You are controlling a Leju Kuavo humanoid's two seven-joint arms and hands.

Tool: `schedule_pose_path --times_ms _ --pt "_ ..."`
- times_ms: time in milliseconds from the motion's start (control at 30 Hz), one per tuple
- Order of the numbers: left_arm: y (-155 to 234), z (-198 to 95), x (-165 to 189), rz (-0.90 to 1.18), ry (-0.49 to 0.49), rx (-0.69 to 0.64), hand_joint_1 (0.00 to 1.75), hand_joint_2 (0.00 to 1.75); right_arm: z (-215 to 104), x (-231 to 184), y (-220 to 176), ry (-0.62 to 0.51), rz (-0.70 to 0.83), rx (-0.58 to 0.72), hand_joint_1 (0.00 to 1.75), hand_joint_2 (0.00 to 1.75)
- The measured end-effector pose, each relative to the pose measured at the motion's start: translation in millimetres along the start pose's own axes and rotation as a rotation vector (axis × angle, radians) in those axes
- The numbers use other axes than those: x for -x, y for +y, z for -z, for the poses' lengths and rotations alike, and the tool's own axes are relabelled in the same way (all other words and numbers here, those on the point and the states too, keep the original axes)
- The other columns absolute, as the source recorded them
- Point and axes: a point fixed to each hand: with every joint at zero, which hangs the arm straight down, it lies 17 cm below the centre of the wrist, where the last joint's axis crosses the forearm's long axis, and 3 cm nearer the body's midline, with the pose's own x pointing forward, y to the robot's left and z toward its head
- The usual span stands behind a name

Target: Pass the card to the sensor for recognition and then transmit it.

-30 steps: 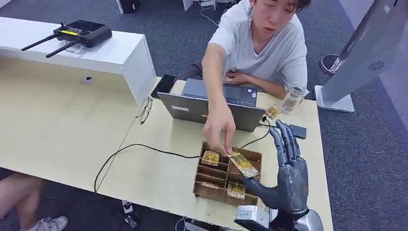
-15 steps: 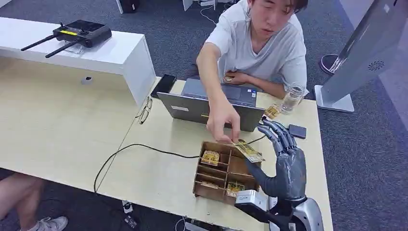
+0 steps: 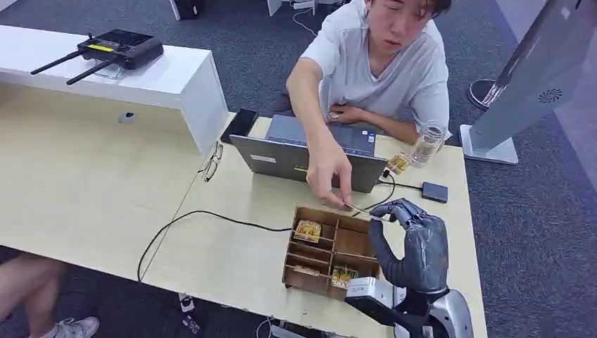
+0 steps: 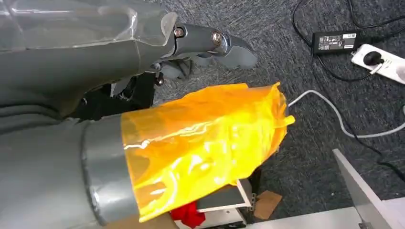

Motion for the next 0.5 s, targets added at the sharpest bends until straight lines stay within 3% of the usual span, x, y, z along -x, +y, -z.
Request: schedule_pose_path --times_ms 267,500 --pt "2 1 -2 -0.003 -0.004 -0.004 0.0 0.0 -1 1 4 0.012 0.038 -0.02 1.75 1.75" --pt "3 1 -4 -0.022 -0.012 -0.008 0.0 0.0 -13 2 20 0.08 0.239 -0.117 1.75 1.75"
